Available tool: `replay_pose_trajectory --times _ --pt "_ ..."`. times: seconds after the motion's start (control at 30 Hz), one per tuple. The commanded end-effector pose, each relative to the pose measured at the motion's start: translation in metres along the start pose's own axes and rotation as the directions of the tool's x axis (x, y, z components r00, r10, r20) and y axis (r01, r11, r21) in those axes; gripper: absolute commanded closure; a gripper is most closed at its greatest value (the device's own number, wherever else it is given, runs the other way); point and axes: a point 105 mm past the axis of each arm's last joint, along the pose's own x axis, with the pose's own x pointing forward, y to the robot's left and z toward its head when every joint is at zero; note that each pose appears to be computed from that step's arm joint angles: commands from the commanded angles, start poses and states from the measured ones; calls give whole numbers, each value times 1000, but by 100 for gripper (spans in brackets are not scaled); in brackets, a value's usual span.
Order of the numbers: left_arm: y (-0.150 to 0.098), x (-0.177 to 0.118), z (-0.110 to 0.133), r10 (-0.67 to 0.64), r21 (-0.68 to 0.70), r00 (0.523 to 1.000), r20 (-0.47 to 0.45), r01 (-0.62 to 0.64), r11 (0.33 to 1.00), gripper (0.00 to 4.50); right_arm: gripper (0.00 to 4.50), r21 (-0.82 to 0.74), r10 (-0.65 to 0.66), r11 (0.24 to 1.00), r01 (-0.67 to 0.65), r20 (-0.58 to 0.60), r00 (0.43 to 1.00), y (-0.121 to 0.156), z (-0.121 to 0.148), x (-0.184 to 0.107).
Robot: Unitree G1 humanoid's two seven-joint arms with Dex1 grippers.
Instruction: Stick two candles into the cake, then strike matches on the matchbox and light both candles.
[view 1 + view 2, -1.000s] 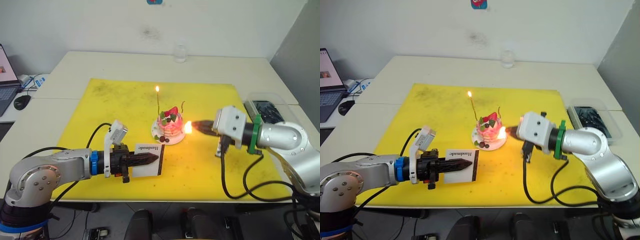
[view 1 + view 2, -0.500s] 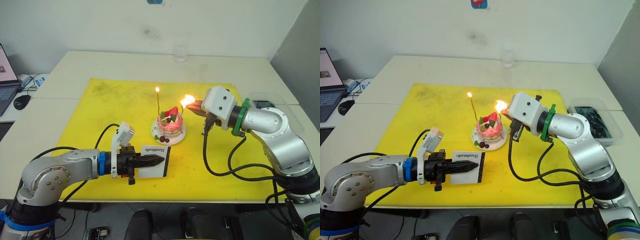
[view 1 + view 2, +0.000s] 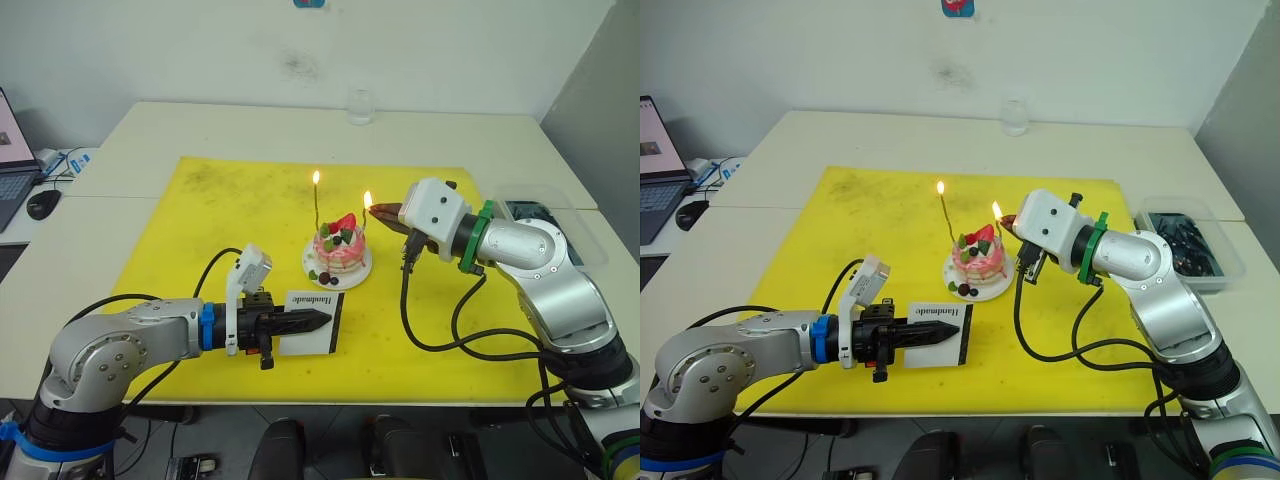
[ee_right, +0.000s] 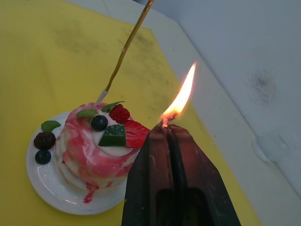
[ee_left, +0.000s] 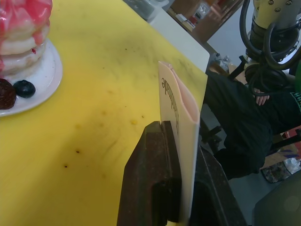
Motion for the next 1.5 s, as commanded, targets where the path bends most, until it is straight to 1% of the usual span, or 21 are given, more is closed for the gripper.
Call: replay_pose_trajectory --times 0.03,0.83,1.5 --pt "-6 2 8 -21 47 1000 19 20 999 450 445 -32 -9 999 9 27 1000 -1 9 -3" --pt "-7 6 12 -38 49 999 15 37 998 450 445 -29 -31 999 31 32 999 -8 12 -6" --pt "-6 9 12 -46 47 999 11 45 998 450 445 -24 -33 999 34 36 999 -7 15 -7"
